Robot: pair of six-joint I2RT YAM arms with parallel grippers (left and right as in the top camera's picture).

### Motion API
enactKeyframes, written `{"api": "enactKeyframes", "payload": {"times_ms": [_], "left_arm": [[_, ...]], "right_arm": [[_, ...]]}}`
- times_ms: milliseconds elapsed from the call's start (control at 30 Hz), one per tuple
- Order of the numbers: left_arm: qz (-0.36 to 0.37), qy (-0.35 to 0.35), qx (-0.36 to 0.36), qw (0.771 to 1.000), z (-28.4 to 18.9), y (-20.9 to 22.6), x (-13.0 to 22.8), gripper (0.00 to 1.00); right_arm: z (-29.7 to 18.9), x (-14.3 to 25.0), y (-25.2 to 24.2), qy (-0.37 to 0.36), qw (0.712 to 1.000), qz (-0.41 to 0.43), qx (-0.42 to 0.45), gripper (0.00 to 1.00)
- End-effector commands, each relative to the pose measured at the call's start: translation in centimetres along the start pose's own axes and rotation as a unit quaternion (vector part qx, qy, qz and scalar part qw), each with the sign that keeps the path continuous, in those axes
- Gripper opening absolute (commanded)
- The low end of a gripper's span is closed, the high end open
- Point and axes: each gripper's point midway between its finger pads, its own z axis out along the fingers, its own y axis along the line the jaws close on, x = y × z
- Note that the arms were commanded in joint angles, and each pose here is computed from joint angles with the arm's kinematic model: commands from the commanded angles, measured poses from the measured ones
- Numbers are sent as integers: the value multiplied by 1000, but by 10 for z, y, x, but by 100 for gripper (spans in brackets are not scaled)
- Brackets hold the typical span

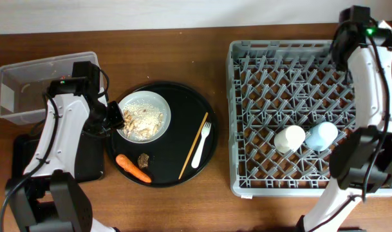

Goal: Sort waste into correct bins and load items into the dishwasher rack
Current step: 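Place the pink bowl upright in the rack's back right corner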

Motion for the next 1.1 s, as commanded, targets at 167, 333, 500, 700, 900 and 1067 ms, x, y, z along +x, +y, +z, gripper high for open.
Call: {"api": "enactKeyframes", "payload": {"times_ms": [167,333,500,700,900,1067], "left_arm": [[-5,-15,0,1000,-8,2,-1,41],[-5,-15,0,1000,-8,2,-1,42],[-5,-15,0,1000,-8,2,-1,41],[-5,-15,0,1000,-8,2,-1,42],[-5,-15,-1,1000,-8,2,-1,42],[-5,-15,0,1000,-8,2,-1,42]], "right_arm": [[21,44,76,30,996,-78,12,5],[-9,74,118,44,991,-113,-50,28],[-27,93,139,73,983,-135,-103,35],[-35,96,139,82,980,-134,-123,34],[-45,18,84,98,945,49,-308,33],[24,-11,60,166,828,188,-501,34]]}}
